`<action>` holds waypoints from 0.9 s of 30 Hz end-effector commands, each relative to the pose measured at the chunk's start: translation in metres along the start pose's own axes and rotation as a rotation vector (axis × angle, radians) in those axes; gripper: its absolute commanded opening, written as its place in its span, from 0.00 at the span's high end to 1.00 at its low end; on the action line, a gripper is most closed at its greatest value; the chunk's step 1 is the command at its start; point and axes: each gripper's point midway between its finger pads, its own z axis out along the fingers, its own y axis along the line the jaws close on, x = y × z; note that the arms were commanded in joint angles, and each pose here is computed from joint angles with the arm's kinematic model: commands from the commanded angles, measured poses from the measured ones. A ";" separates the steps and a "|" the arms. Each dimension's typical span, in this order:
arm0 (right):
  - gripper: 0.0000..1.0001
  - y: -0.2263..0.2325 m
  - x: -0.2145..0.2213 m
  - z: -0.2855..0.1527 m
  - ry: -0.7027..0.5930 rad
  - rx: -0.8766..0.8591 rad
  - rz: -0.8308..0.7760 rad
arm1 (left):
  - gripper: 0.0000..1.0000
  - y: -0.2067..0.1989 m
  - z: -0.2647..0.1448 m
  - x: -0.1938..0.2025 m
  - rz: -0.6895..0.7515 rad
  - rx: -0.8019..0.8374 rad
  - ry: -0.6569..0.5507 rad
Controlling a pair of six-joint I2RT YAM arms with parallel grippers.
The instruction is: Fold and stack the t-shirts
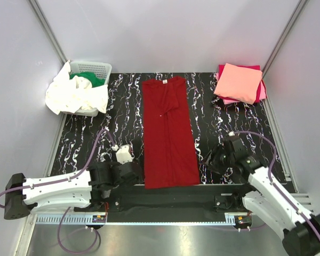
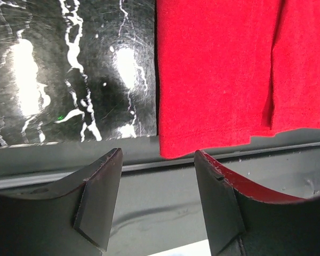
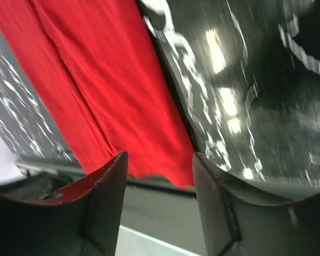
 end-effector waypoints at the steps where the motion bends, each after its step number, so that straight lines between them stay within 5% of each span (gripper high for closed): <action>1: 0.44 -0.006 0.011 -0.010 -0.028 0.009 0.054 | 0.40 -0.019 0.009 -0.003 -0.072 0.088 -0.031; 7: 0.51 -0.032 0.042 0.006 0.040 0.054 0.079 | 0.41 -0.017 0.021 0.006 -0.083 0.096 -0.010; 16: 0.44 -0.035 0.060 0.030 0.096 0.060 0.085 | 0.42 -0.016 0.034 0.016 -0.101 0.101 0.032; 27: 0.59 -0.039 0.072 0.045 0.129 0.084 0.064 | 0.44 -0.009 0.047 0.031 -0.126 0.097 0.085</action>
